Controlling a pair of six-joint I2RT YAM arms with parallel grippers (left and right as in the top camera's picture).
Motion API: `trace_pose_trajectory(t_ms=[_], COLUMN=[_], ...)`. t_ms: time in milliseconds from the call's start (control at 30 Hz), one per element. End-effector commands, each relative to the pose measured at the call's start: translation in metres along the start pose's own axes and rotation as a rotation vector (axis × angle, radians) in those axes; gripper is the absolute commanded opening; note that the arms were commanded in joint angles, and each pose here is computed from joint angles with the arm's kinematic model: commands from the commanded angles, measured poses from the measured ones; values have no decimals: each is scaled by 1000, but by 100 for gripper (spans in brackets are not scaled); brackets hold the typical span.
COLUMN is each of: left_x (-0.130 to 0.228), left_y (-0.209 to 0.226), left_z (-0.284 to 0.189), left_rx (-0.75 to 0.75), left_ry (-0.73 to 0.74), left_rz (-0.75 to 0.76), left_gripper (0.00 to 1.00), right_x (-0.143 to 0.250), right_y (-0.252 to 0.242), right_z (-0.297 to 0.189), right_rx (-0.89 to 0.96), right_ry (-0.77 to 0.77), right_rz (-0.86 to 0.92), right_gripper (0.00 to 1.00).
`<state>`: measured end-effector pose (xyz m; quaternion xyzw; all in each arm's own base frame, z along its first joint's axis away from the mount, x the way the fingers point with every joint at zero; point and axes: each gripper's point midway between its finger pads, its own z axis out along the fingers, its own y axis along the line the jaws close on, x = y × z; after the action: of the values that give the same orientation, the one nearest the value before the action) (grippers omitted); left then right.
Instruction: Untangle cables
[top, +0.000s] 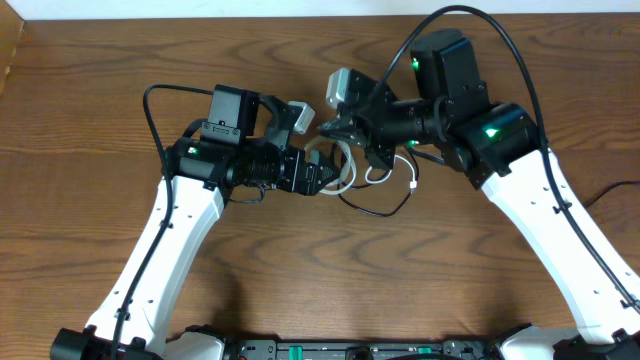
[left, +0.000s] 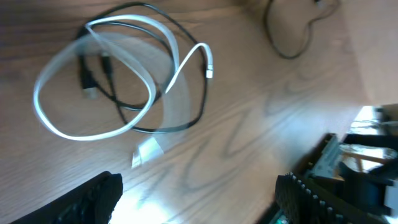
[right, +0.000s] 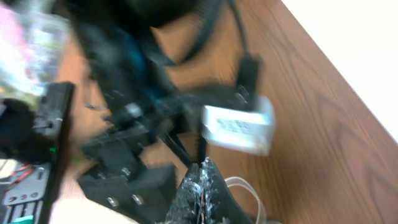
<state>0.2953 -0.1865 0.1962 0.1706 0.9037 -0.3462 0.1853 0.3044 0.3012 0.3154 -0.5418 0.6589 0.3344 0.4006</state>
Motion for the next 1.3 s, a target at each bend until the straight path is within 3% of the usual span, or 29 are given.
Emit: trace_pose_trajectory(t_ms=[0,167,233,533,700,833,1133,1267], left_x=[-3,-4,-5,-8,-8,-8,2,4], left_y=[19,39,50,97,101,106,136,141], left_z=[-6,-10,-13,-37,-40,-44,-68,-72], left_rx=[-129,-252,-317,-616,-636,-669,-748,-732], left_ry=[-19,-26,-31,-131,-167,-189,-227,-227], left_rz=[29,28,17,-239,-330,-366,-527,-560], left_gripper=[84,84,84,84,84,84,84,84], right_x=[35,68,77,105,134,156,186,199], right_y=[-41,-53,-48,-38,-38,-36,-39,-48], right_z=[-9,-21,-23,-19,-4,17,60,73], right_rx=[250,372,360,350,383,404,426,486], right_ry=[157,307,343,397,384,348,228,187], right_rz=[153,206,230,393,603,737,638,622], right_gripper=[1,2,14,23,24,40,38,45])
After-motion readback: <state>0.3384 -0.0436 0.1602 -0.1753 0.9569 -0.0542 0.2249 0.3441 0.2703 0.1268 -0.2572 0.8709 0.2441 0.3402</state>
